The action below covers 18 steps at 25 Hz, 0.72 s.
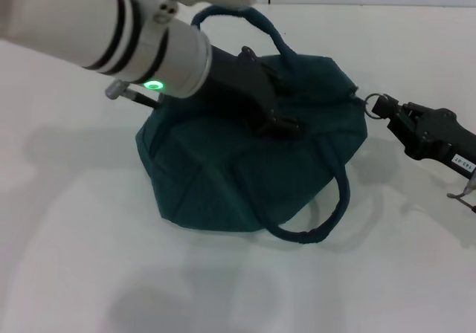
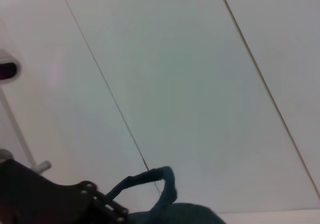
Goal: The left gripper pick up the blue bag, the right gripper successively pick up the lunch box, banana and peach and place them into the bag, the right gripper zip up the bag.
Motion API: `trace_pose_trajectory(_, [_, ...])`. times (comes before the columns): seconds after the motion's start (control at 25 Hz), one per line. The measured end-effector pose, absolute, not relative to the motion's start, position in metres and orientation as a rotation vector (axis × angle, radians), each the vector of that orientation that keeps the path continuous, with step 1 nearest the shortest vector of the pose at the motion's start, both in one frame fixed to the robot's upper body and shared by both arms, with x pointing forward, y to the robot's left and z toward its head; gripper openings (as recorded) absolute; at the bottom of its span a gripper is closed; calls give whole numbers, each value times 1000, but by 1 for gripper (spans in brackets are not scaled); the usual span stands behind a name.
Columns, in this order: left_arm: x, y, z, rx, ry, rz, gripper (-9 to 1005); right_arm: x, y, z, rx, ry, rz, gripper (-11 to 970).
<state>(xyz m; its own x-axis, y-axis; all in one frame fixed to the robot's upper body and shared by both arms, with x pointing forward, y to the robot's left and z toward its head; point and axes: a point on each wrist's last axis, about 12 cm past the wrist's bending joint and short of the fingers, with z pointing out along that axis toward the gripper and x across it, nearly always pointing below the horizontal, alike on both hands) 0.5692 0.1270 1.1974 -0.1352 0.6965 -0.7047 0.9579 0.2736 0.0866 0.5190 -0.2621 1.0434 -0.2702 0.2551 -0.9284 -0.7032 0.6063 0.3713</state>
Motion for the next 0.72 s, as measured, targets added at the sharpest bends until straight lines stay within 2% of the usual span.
trace_pose_trajectory(0.4, [573,120,1195,1487,1881,-368,491,519,-263,1046,-385,1577,974,8])
trace_pose_trajectory(0.64, [574,121,1197,1480,1872,-362,254,519,-263,1046,-385,1576,975,8])
trace_pose_trajectory(0.72, [573,122,1198,1476,1865,-361,222,519,-264,1047,-384,1575,974,8])
